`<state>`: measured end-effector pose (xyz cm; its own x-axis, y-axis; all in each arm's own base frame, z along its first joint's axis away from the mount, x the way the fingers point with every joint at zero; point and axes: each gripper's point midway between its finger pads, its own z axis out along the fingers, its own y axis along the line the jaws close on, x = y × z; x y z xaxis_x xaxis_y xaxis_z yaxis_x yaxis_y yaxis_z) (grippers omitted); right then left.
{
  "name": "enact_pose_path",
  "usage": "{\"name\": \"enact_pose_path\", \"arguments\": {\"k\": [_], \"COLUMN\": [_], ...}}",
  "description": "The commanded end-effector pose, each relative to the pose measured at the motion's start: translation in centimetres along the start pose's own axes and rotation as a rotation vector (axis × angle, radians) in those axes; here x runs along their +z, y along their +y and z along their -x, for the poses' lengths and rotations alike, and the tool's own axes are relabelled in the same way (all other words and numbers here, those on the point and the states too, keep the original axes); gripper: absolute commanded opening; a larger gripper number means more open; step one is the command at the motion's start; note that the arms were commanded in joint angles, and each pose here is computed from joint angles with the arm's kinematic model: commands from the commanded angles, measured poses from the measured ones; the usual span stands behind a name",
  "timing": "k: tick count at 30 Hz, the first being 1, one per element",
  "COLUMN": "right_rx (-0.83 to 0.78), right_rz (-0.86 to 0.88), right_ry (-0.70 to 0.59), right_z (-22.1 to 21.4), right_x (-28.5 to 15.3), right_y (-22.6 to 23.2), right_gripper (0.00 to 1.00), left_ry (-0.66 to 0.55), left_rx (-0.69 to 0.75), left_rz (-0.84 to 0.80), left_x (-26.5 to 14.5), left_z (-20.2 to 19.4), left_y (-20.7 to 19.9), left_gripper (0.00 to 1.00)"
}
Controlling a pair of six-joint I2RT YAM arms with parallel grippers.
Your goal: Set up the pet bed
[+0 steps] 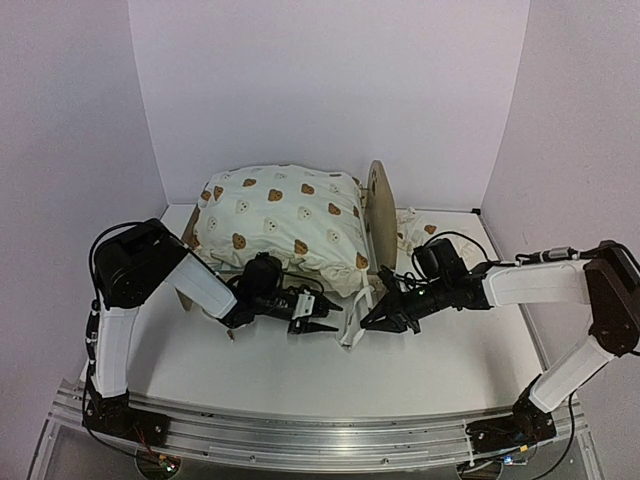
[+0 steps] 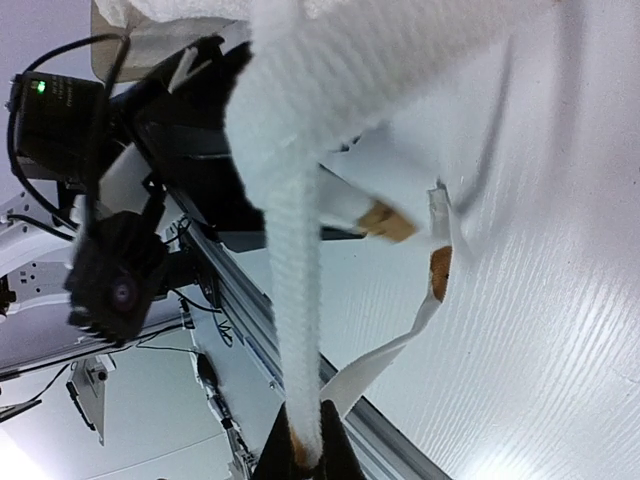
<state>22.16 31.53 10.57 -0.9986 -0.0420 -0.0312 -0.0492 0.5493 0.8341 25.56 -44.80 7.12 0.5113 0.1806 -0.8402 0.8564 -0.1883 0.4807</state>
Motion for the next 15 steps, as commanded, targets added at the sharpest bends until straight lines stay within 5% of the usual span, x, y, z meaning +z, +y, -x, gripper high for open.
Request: {"name": "enact_pose_path", "arguments": {"k": [1,6,10,15], "right_rx": [0.103,0.13,0.148,0.129], "right_rz": [-0.013,-0.044,-0.063,-0.075], "right_ry": [0.073,0.055,0.035,0.01], "right_z": [-1.2,-1.0,-0.8,-0.4], "right_x": [-0.1,0.1,0.1,0.0], "right_y": [-0.2,-1.1,-1.5,-1.6], "right_gripper": [0.0,0.0,0.0,0.0], "left_ry": [0.076,0.125,0.034,0.093], "left_rx": [0.196,0.158,-0.033,-0.271], "left_rz": [-0.107,-0.232,-0.143,-0.115], "left_x": [-3.0,-3.9,-2.3,2.2], "left_z": [-0.6,-1.0,3.1,2.5], "left_y": [-3.1,-5.5,-3.0,-3.3], "left_gripper": [0.49,0.56,0.55,0.6]}}
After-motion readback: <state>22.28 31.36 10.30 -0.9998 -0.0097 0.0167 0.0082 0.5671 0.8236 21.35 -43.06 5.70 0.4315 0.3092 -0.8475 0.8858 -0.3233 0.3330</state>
